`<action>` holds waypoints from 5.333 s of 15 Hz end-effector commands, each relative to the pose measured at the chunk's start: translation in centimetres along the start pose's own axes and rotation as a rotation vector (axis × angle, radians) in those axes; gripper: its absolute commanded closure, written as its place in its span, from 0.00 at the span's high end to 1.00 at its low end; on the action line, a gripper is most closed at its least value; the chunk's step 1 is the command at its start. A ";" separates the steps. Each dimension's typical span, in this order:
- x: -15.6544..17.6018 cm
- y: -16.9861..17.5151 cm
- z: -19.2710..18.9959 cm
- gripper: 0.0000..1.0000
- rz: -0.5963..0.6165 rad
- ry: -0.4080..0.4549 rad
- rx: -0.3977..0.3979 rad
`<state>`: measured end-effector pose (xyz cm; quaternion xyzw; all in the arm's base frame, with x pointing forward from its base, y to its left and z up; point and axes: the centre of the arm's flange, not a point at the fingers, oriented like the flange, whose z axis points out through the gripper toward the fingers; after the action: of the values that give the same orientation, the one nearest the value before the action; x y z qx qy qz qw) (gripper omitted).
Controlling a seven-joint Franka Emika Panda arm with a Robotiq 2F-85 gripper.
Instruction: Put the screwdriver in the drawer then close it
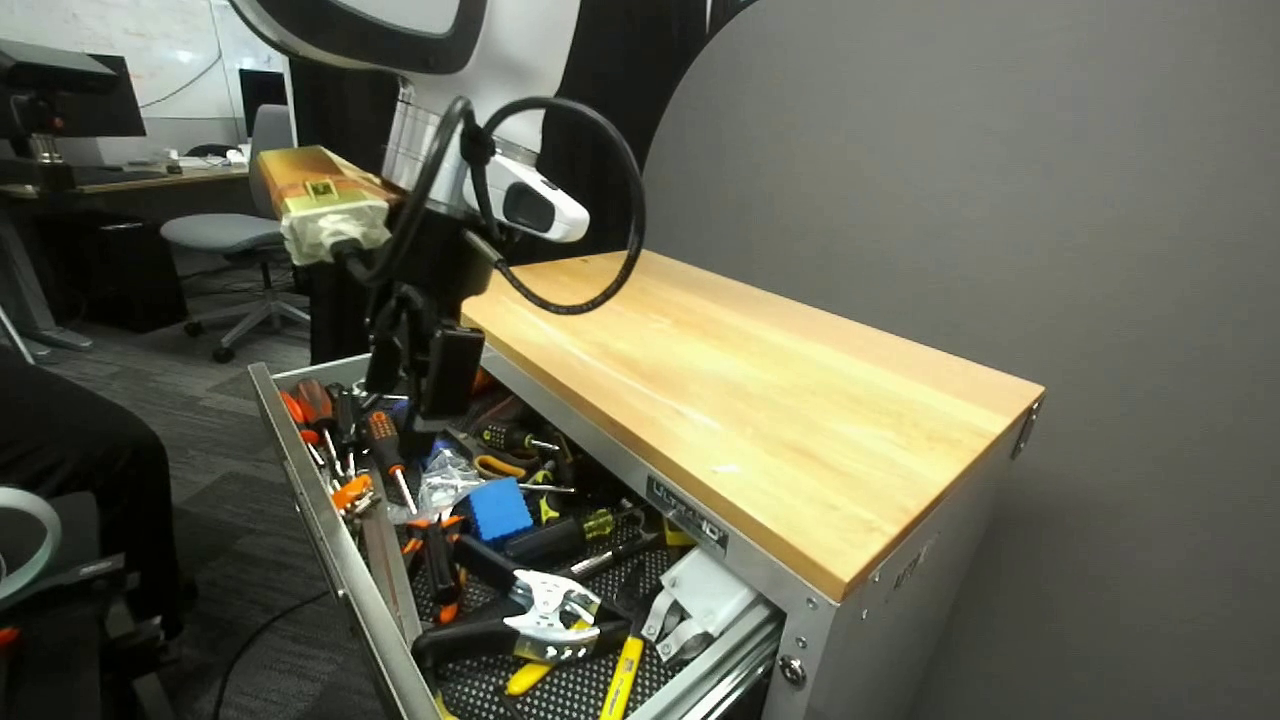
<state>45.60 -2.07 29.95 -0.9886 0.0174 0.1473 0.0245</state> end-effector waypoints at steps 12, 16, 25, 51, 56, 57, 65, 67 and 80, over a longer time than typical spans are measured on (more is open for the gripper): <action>0.3 10.8 7.1 1.00 0.147 -0.183 -0.077; -0.1 12.1 8.7 0.84 0.159 -0.227 -0.107; -0.2 12.3 10.7 0.12 0.156 -0.247 -0.110; 5.2 4.0 10.9 0.03 0.121 0.386 0.078; 6.0 3.2 9.9 0.03 0.113 0.552 0.134; 6.1 3.1 9.7 0.03 0.112 0.583 0.147; 6.6 2.8 9.6 0.03 0.055 0.723 0.203; 6.7 2.6 9.8 0.03 0.032 0.744 0.210; 4.8 3.0 4.1 0.48 -0.071 0.568 0.221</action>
<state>48.29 -5.03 19.03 -0.9692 0.0354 -0.1933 0.1483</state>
